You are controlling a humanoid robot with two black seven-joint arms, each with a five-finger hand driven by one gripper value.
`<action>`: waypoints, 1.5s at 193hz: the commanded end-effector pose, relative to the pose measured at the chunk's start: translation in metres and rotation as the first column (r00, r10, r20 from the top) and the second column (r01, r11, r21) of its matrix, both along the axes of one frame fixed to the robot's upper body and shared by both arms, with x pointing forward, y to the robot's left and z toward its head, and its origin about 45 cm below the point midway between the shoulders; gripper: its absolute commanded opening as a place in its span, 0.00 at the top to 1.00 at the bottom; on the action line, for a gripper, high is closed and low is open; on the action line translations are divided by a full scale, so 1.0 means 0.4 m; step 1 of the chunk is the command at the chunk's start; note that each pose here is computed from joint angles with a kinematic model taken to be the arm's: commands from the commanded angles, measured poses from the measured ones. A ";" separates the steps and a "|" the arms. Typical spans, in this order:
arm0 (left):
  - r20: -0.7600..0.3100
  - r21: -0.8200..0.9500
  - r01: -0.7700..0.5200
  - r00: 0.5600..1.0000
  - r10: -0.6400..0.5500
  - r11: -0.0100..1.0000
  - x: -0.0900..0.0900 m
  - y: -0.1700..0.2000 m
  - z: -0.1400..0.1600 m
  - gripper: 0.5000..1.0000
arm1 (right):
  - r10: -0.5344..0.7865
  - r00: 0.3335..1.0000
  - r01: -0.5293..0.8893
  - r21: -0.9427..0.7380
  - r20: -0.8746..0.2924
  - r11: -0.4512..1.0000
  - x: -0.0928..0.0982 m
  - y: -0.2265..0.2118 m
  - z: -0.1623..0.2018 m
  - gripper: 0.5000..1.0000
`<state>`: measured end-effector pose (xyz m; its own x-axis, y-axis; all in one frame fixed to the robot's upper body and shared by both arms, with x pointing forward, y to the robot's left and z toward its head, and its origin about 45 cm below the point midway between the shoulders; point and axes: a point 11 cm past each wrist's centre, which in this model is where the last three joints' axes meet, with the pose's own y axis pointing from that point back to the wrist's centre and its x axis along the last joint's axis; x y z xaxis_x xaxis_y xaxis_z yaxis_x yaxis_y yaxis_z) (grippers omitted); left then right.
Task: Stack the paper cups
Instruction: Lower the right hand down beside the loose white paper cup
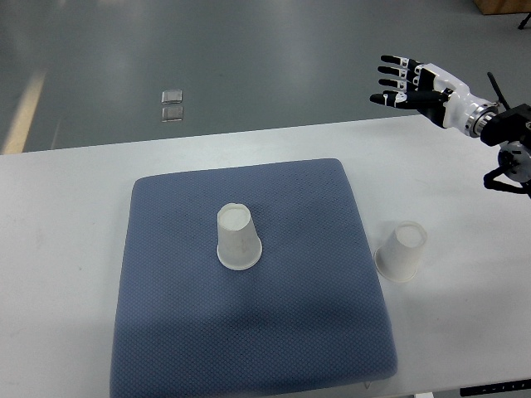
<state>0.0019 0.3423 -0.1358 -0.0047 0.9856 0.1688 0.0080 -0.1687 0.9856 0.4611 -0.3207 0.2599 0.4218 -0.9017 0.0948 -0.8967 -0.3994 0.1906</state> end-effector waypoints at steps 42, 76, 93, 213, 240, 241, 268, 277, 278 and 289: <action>0.000 0.000 0.000 1.000 0.000 1.000 0.000 0.000 0.000 0.00 | 0.313 0.949 -0.313 -0.295 -0.047 0.903 -0.119 -0.038 0.085 0.17; 0.000 0.000 0.000 1.000 0.000 1.000 0.000 0.000 0.000 0.00 | 0.449 0.887 -0.441 -0.483 -0.107 0.756 -0.180 -0.023 0.086 0.17; 0.000 0.000 0.002 1.000 -0.002 1.000 0.000 0.000 0.000 0.00 | 0.489 0.859 -0.486 -0.547 -0.154 0.682 -0.208 -0.016 0.059 0.17; -0.001 0.000 0.000 1.000 0.000 1.000 0.000 0.000 0.000 0.00 | 0.581 0.742 -0.579 -0.757 -0.335 0.304 -0.292 0.012 -0.095 0.17; -0.001 0.000 0.000 1.000 0.000 1.000 -0.002 0.000 0.000 0.00 | 0.583 0.747 -0.568 -0.761 -0.318 0.313 -0.293 0.021 -0.106 0.18; 0.000 0.000 0.000 1.000 0.000 1.000 0.000 0.000 0.000 0.00 | 0.584 0.748 -0.567 -0.761 -0.316 0.315 -0.293 0.023 -0.107 0.18; 0.000 0.000 0.000 1.000 0.000 1.000 0.000 0.000 0.000 0.00 | 0.583 0.750 -0.553 -0.778 -0.311 0.297 -0.292 0.022 -0.114 0.19; 0.000 0.000 0.000 1.000 0.000 1.000 0.000 0.000 0.000 0.00 | 0.586 0.747 -0.555 -0.780 -0.313 0.291 -0.293 0.024 -0.116 0.20; 0.000 0.000 0.000 1.000 0.000 1.000 0.000 0.000 0.000 0.00 | 0.586 0.747 -0.555 -0.780 -0.313 0.291 -0.293 0.024 -0.116 0.20; 0.000 0.000 0.000 1.000 0.000 1.000 0.000 0.000 0.000 0.00 | 0.587 0.747 -0.554 -0.780 -0.312 0.291 -0.293 0.027 -0.117 0.22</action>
<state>0.0018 0.3423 -0.1358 -0.0047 0.9856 0.1688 0.0081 -0.1688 0.9856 0.3442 -0.3111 0.2147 0.7823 0.0497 0.6209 -0.5188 -0.4998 0.6936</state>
